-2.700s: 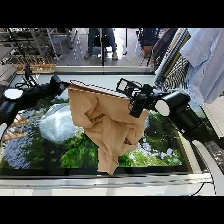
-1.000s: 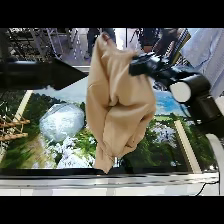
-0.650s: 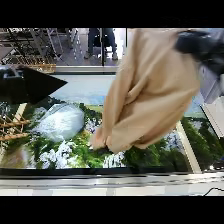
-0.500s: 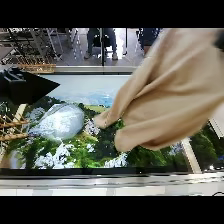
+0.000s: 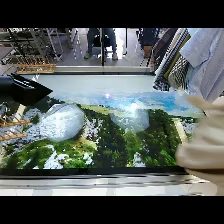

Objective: Fold the clothes and pants, and hang the long-sleeved shirts on hangers.

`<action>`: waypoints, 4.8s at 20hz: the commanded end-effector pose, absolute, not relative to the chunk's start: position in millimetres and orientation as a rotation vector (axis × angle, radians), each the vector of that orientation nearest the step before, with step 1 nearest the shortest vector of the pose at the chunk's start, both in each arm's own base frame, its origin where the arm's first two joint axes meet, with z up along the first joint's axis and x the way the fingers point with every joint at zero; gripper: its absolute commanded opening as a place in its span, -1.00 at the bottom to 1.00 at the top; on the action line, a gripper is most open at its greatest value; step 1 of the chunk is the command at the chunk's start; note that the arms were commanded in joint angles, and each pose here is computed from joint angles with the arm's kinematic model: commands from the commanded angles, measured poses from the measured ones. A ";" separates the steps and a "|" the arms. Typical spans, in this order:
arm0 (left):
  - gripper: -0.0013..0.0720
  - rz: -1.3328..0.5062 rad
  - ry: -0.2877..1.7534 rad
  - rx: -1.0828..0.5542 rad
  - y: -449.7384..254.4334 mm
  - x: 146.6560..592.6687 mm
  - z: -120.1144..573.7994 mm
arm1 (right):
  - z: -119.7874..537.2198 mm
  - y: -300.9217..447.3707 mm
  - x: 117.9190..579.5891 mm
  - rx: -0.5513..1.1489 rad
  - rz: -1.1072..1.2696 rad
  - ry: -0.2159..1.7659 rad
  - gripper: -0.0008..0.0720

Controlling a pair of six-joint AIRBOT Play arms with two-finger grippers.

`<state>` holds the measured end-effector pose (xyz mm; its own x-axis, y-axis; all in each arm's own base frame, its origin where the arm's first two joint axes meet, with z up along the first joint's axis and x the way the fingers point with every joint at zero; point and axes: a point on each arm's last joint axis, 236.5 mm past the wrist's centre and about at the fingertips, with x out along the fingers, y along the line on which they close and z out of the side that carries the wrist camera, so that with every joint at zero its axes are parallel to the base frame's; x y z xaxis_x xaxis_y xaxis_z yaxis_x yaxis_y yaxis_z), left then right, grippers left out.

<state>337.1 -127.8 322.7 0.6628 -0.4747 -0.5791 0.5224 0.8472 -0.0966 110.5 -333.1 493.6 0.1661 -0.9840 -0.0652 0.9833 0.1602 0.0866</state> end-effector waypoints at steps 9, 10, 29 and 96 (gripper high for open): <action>0.08 -0.487 0.662 0.101 -110.6 343.3 314.1 | 491.3 -454.6 -18.1 -0.014 -1.793 -0.072 -0.91; 0.08 -0.480 0.666 0.084 -110.4 343.4 314.1 | 476.3 -457.5 -22.1 0.025 -1.809 -0.036 -0.91; 0.07 -0.391 0.777 0.150 -83.9 338.2 290.2 | 293.2 93.6 398.8 0.081 0.415 0.648 0.39; 0.00 -0.059 0.828 0.314 0.7 350.9 282.3 | 257.8 198.4 479.0 -0.282 0.421 0.341 0.42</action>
<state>350.7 0.4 282.5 0.6781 0.0699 -0.7317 0.1735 0.9521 0.2518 479.1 197.8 258.2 0.8585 0.3476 -0.3770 -0.4407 0.8761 -0.1956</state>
